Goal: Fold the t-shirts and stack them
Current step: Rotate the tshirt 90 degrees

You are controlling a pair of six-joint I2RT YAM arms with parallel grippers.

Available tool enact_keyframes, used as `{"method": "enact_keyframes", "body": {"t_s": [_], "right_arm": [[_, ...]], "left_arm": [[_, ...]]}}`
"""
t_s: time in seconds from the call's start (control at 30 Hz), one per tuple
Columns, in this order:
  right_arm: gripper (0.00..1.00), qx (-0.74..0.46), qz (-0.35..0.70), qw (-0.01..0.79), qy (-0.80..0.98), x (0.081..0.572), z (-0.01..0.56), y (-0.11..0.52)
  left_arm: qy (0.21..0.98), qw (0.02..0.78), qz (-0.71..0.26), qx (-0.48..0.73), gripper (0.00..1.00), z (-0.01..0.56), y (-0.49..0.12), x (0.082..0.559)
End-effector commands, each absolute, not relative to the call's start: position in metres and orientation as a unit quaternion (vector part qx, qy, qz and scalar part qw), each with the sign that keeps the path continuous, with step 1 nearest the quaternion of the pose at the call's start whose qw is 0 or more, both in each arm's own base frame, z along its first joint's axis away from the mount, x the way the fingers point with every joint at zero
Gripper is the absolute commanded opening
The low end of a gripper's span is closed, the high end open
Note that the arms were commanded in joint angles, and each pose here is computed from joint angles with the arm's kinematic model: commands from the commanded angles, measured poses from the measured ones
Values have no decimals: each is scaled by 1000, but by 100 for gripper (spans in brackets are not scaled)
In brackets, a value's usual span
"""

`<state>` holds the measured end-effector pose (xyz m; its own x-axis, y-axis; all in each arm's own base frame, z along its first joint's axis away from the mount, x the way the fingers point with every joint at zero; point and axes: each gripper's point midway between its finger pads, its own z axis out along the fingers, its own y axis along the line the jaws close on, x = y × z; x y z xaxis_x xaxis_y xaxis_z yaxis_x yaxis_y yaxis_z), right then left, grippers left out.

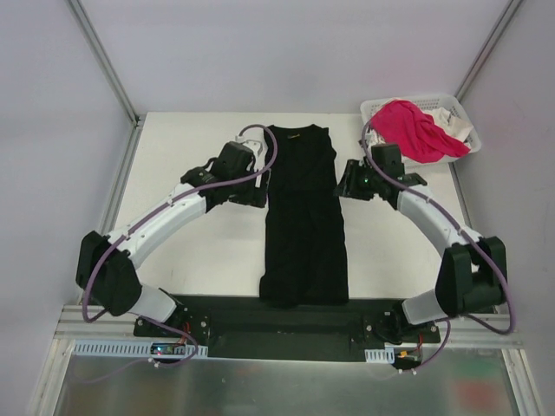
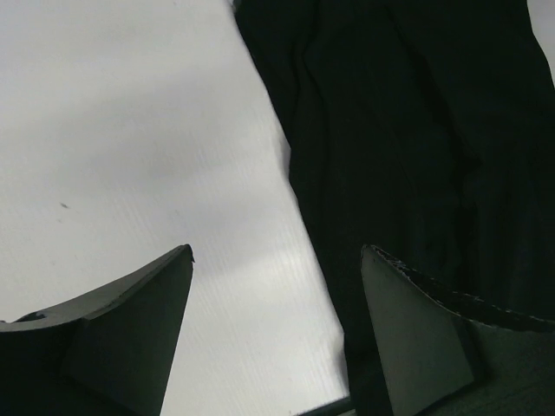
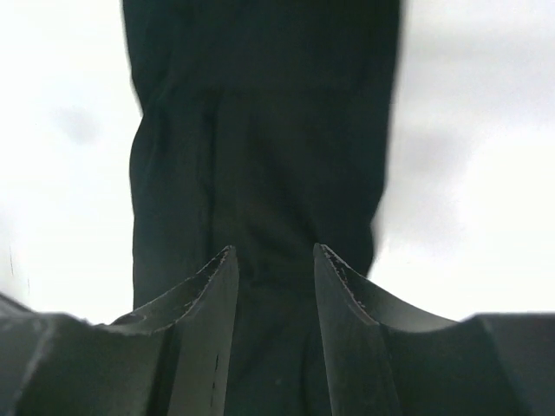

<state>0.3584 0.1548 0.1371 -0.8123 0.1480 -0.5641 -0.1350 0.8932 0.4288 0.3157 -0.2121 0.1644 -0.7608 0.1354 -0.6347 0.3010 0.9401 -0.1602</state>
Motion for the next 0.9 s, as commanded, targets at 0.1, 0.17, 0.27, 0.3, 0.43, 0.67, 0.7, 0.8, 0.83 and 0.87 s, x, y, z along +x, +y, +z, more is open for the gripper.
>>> {"method": "enact_keyframes", "body": {"t_s": [0.1, 0.17, 0.27, 0.3, 0.43, 0.67, 0.7, 0.8, 0.83, 0.87], "right_arm": [[43, -9, 229, 318, 920, 305, 106, 158], [43, -13, 229, 300, 926, 296, 99, 157], [43, -8, 248, 288, 925, 278, 87, 159], [43, -7, 251, 288, 924, 275, 86, 159], [43, -8, 249, 289, 924, 260, 90, 153], [43, -18, 255, 304, 918, 228, 106, 144], [43, -19, 255, 310, 916, 223, 109, 143], [44, -18, 248, 311, 917, 212, 107, 137], [45, -17, 245, 304, 921, 207, 101, 135], [45, -18, 248, 303, 920, 205, 100, 135]], "left_arm": [[920, 314, -165, 167, 79, 163, -218, 259], [919, 306, -176, 178, 79, 162, -222, 253], [916, 291, -196, 192, 81, 160, -229, 243], [918, 284, -196, 194, 82, 156, -230, 240], [922, 265, -194, 207, 84, 143, -234, 226], [922, 234, -200, 234, 91, 129, -239, 196], [922, 229, -202, 237, 91, 127, -239, 192], [922, 214, -211, 244, 92, 124, -243, 179], [921, 212, -214, 246, 92, 124, -244, 176], [921, 210, -215, 248, 92, 123, -245, 173]]}}
